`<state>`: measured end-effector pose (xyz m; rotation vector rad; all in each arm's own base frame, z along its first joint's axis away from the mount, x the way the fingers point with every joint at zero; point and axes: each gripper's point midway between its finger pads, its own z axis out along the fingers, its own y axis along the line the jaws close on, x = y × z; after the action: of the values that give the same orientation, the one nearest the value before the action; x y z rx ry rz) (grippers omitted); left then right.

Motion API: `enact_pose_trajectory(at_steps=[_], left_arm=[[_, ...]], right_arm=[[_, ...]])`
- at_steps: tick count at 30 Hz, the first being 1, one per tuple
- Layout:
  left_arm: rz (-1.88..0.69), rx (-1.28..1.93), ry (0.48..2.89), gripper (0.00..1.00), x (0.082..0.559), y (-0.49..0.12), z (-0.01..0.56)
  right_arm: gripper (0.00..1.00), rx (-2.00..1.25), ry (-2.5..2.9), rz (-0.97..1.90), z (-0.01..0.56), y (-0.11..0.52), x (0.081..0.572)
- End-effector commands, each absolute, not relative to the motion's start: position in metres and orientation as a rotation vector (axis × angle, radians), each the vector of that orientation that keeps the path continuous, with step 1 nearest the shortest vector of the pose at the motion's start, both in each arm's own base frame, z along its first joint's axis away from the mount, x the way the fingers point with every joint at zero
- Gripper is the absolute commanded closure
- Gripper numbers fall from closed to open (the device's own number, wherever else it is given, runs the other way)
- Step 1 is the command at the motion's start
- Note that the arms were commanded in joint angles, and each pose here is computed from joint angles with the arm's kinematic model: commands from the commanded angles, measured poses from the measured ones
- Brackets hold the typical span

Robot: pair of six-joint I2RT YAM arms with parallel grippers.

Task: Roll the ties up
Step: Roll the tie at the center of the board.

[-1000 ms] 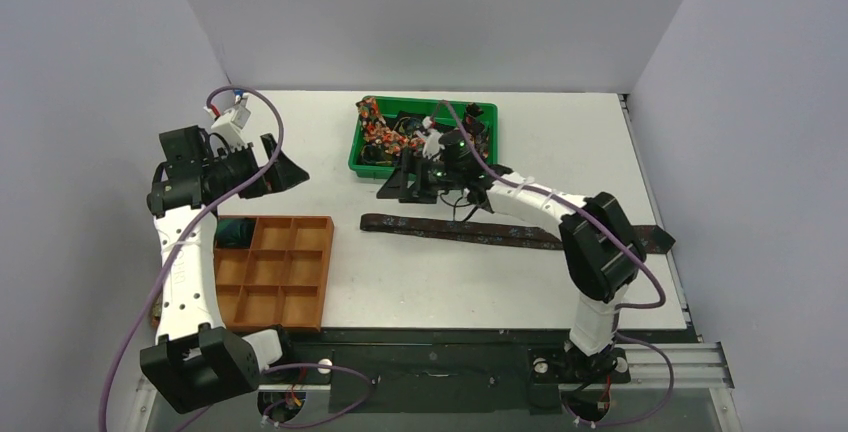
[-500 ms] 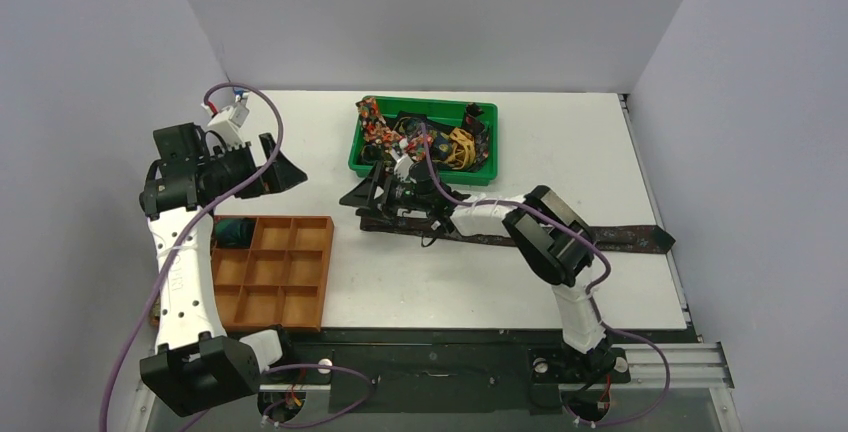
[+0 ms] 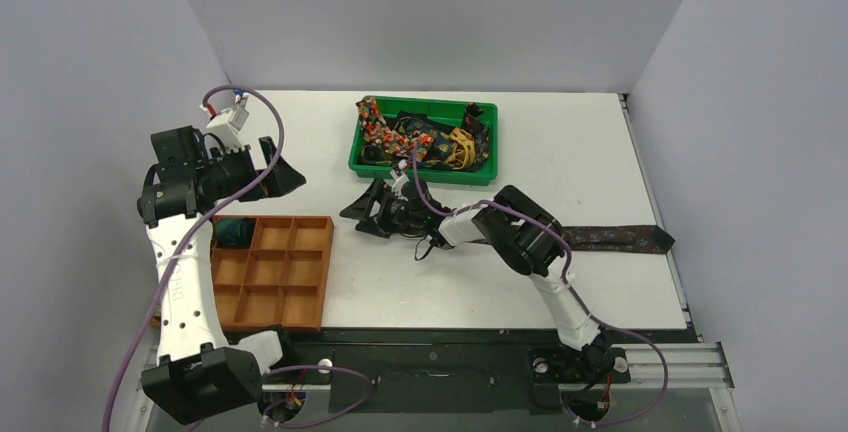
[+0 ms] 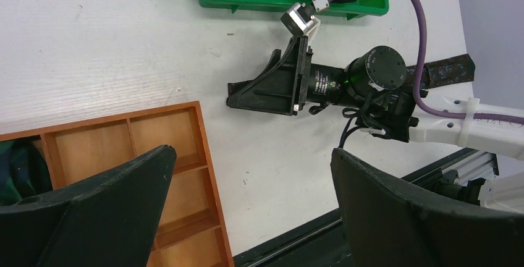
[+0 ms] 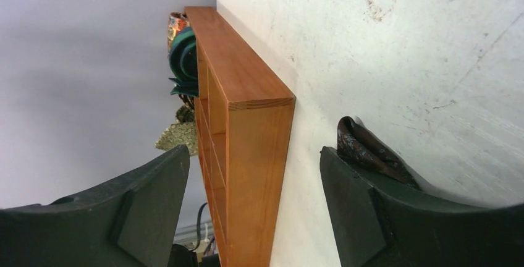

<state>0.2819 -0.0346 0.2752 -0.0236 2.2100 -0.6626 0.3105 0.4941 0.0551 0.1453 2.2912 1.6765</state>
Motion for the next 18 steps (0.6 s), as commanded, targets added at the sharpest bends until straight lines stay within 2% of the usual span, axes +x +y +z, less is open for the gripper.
enact_pose_trajectory(at_steps=[1,5,10,11,12,13,14,16,18], left_arm=[[-0.638,-0.004,2.223,0.03,0.278,-0.032,0.270],[-0.662,0.038,2.200,0.03,0.283,-0.035,0.270],[-0.635,0.273,2.142,0.03,0.290,-0.056,0.271],[-0.612,0.422,2.110,0.03,0.290,-0.070,0.269],[-0.602,0.487,2.099,0.03,0.290,-0.076,0.266],[-0.595,0.625,2.063,0.03,0.289,-0.092,0.261],[-0.616,0.729,2.046,0.03,0.285,-0.110,0.254],[-0.616,0.898,1.998,0.03,0.287,-0.128,0.244],[-0.611,1.078,1.959,0.03,0.286,-0.147,0.229]], right_arm=[[0.27,0.233,2.212,1.748,0.067,0.501,0.320],[0.28,0.221,2.153,1.842,0.108,0.498,0.313],[0.29,-0.076,2.019,1.834,0.197,0.469,0.303],[0.29,-0.159,2.061,1.746,0.189,0.459,0.302],[0.32,-0.227,2.044,1.724,0.205,0.441,0.307],[0.35,-0.299,2.110,1.594,0.187,0.417,0.317],[0.36,-0.392,2.103,1.573,0.200,0.403,0.312],[0.40,-0.596,2.217,1.306,0.174,0.350,0.315],[0.44,-0.954,2.241,0.975,0.145,0.282,0.310]])
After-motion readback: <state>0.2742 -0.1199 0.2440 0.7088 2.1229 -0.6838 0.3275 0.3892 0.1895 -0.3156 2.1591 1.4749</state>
